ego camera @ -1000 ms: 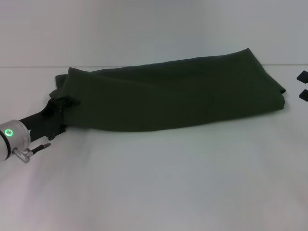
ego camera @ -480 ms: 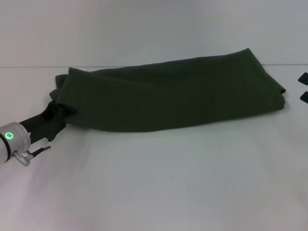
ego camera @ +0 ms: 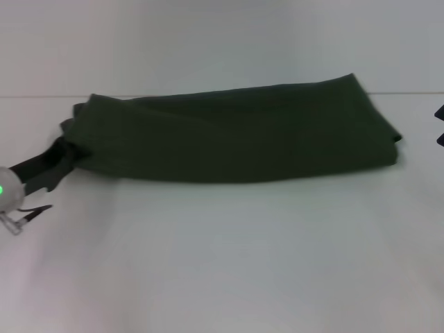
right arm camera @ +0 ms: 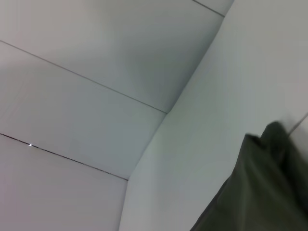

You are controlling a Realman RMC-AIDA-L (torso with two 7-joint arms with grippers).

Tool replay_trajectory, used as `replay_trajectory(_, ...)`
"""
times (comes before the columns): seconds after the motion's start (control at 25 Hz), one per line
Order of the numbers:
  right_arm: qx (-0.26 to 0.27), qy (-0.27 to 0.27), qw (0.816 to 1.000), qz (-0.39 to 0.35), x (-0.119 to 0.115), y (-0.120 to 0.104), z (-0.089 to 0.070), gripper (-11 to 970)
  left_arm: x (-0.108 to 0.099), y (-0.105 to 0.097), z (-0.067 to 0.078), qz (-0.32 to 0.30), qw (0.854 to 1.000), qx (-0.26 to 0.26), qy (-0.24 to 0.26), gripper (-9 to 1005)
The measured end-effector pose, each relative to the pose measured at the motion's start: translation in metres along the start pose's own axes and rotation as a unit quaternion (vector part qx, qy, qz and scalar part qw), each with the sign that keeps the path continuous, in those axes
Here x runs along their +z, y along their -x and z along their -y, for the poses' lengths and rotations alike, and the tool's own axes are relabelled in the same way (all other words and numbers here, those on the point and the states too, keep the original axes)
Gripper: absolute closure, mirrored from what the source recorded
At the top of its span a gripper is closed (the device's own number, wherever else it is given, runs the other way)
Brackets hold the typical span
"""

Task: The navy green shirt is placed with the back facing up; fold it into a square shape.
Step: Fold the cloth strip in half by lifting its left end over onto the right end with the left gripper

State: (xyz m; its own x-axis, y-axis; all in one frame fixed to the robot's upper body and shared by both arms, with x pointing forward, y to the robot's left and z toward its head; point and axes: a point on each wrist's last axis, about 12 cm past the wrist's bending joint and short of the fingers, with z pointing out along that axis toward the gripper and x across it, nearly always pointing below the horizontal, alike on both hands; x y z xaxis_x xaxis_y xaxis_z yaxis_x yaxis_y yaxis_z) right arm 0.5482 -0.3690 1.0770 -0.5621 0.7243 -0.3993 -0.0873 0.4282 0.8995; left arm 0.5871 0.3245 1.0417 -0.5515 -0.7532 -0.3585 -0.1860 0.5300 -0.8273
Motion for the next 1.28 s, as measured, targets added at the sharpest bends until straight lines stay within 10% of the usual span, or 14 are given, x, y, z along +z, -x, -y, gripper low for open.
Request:
replay_trajectory(0.6,0.006,-0.009,1.000,0.001,-0.001,-0.002,0.004,183,-0.040,0.037,-0.035,0.052,0.997,0.008,0.061,983)
replay_trajectory(1.28,0.008,-0.006,1.000,-0.007,-0.001,-0.007,0.005,183,0.003,0.016,0.101,-0.056,0.974,0.111,-0.191,980)
